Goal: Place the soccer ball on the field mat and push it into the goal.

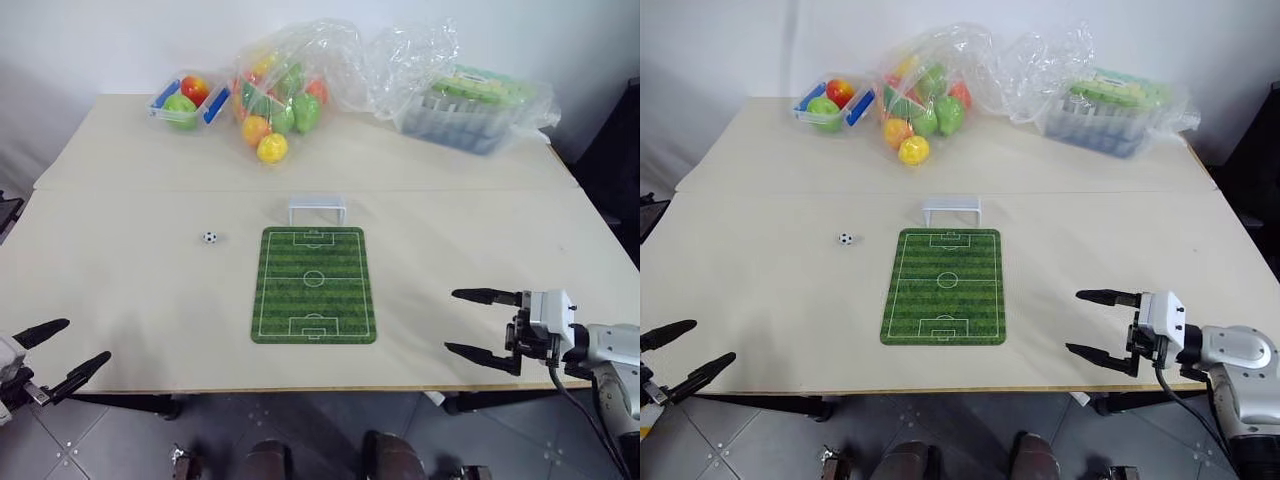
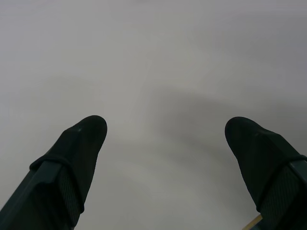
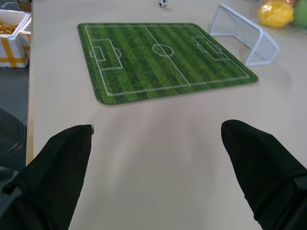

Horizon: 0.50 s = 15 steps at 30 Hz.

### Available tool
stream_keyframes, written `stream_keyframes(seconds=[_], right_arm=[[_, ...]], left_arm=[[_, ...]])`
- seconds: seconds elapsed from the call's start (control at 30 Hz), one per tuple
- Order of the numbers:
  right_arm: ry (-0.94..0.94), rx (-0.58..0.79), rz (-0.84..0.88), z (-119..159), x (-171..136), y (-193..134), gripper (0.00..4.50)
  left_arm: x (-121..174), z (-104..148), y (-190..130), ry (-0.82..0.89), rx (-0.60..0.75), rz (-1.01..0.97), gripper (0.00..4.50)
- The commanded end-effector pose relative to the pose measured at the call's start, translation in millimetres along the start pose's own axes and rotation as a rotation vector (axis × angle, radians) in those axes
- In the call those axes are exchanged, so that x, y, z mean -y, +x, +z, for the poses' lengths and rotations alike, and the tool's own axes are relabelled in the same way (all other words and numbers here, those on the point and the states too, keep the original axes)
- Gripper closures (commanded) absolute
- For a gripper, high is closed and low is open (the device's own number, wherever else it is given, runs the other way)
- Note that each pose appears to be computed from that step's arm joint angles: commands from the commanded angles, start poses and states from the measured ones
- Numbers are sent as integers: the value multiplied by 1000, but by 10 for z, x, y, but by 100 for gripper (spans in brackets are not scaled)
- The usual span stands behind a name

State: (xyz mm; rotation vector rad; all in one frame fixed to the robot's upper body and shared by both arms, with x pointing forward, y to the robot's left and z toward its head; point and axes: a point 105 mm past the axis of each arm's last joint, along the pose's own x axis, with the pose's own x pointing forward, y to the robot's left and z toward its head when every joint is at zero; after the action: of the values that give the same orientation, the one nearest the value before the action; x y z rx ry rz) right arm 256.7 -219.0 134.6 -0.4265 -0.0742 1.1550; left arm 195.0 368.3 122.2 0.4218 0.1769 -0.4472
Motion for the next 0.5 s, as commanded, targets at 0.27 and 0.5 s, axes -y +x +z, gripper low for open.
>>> stream_keyframes(seconds=[0.27,0.5], right_arm=[[27,378,-174,517,126,350,0],[14,479,-238,620,144,498,0]], left_arm=[[-52,23,9,-303,208,152,1],[35,-47,274,-383,281,203,1]])
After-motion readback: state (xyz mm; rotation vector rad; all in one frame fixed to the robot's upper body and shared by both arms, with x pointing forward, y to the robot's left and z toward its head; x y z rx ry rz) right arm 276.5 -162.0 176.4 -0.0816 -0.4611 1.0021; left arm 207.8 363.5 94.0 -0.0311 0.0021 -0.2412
